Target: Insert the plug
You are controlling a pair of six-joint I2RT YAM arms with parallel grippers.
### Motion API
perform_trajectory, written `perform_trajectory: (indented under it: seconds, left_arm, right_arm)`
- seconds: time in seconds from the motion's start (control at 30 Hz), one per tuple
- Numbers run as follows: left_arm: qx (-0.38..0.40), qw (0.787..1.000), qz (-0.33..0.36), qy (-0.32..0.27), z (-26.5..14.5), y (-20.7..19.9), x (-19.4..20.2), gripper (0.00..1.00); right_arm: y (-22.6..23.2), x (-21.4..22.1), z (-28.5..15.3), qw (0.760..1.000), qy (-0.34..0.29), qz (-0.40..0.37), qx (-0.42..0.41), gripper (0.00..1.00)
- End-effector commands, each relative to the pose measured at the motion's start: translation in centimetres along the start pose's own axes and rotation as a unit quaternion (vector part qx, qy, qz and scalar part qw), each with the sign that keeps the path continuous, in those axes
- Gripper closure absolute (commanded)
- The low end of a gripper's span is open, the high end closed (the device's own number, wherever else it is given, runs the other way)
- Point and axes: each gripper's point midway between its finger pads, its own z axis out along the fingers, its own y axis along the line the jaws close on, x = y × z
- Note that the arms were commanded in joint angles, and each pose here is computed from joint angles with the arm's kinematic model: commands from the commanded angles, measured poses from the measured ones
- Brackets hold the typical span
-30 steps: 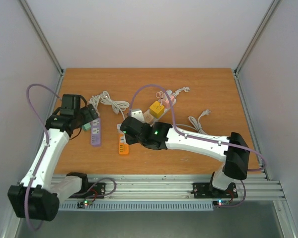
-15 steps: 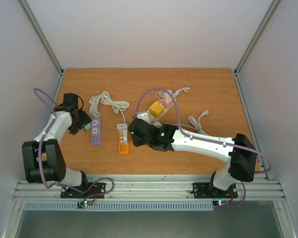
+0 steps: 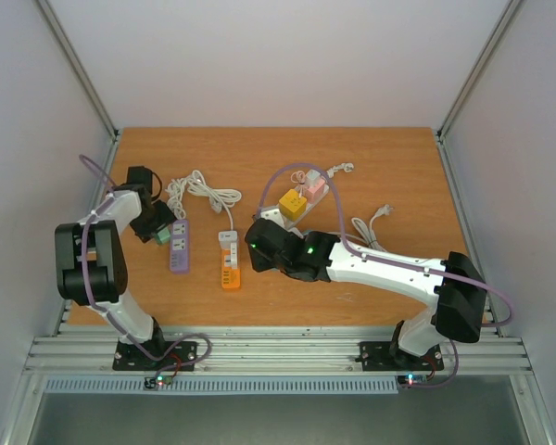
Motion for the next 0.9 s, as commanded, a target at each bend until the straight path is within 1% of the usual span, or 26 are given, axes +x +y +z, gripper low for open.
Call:
perform_trajectory:
  seconds: [0.0,0.23,0.43,0.63,0.7,0.87]
  left_arm:
    - [0.003,1.000,0.003,-0.008,0.3,-0.3,-0.8,0.33]
    - [-0.011,1.000,-0.005,-0.010,1.0,0.4,-0.7,0.35]
    - [-0.019,0.999,-0.013,-0.031,0.3,0.8,-1.2,0.35]
    - [-0.012,0.998,-0.019,-0.059,-1.3,0.8,-1.9,0.30]
    - [-0.008,0.998,-0.019,-0.059,-1.4,0.7,-1.9,0.30]
    - [-0.012,0.999,-0.011,-0.036,-0.3,0.7,-1.2,0.30]
  right_arm:
    - [-0.2,-1.0,-0.7,1.000,-0.019,0.002,-0.005,0.46]
    - [0.1,-0.9,-0.3,1.000,-0.012,0.001,-0.007,0.46]
    - [0.0,-0.8,-0.3,1.000,-0.010,0.001,-0.007,0.47]
    - [0.1,-0.7,-0.1,1.000,-0.006,0.002,-0.008,0.47]
    - [0.2,-0.6,0.0,1.000,-0.005,0.003,-0.009,0.47]
    - [0.2,-0.4,0.1,1.000,-0.002,0.004,-0.011,0.47]
